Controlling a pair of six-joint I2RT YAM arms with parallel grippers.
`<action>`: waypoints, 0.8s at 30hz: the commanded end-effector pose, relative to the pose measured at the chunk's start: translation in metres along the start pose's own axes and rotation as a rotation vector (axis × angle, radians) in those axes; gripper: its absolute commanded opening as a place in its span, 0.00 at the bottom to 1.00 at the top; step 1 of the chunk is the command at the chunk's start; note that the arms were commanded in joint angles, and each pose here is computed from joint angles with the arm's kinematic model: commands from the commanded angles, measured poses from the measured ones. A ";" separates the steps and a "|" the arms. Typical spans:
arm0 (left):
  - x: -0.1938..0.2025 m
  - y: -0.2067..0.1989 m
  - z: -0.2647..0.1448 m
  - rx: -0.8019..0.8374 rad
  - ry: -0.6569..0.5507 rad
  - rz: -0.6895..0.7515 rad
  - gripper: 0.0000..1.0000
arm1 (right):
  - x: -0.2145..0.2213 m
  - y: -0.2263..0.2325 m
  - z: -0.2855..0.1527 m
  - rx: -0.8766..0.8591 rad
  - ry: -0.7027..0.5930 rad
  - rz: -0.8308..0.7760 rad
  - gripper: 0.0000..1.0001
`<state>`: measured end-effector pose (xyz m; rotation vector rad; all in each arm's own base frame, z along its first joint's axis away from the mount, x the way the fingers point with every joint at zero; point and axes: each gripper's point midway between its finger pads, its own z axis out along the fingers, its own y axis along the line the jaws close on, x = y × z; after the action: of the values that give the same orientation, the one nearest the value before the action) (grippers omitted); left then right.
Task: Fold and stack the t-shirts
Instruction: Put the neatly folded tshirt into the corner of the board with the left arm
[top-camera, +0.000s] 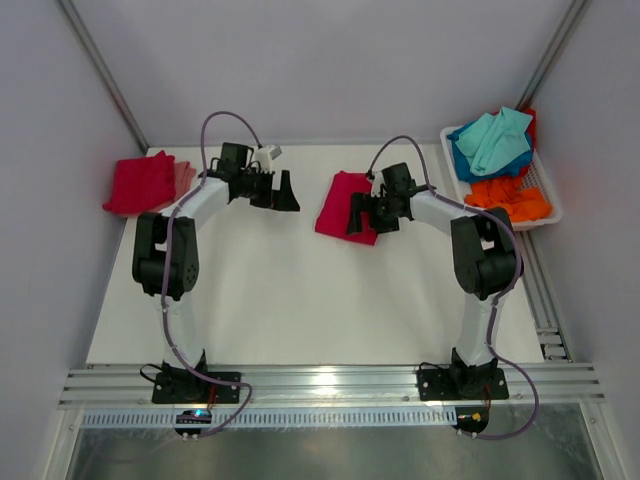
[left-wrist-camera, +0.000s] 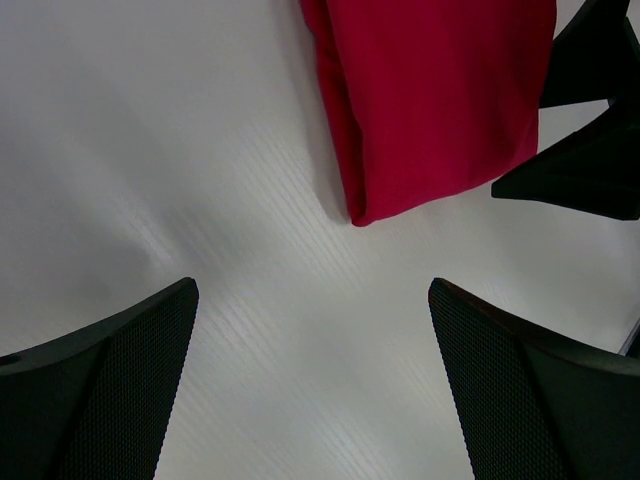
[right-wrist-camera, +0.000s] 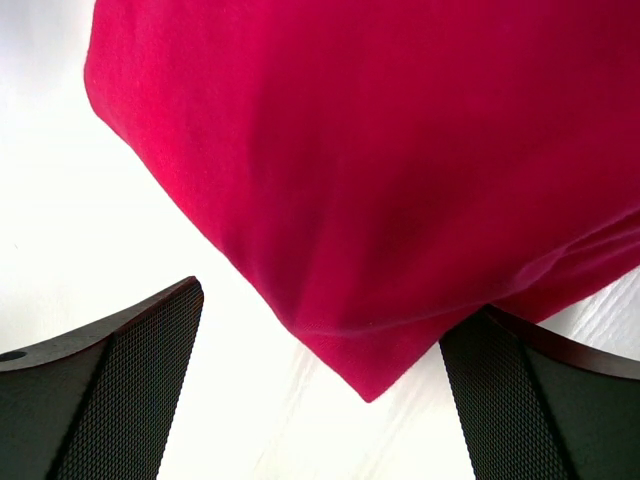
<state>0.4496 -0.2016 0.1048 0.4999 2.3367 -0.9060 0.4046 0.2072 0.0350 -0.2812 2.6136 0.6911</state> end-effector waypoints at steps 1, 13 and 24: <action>-0.029 -0.010 -0.011 0.032 -0.081 0.050 0.99 | 0.101 -0.025 -0.002 0.118 0.300 0.086 0.99; -0.035 -0.005 -0.005 0.032 -0.093 0.047 0.99 | 0.091 -0.013 -0.024 0.155 0.171 -0.060 0.99; -0.038 -0.006 -0.010 0.022 -0.100 0.054 0.99 | 0.029 0.018 -0.075 0.121 0.007 -0.294 0.99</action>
<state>0.4578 -0.2031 0.1147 0.4999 2.2953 -0.9159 0.3317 0.1794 0.0423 -0.5056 2.6674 0.4556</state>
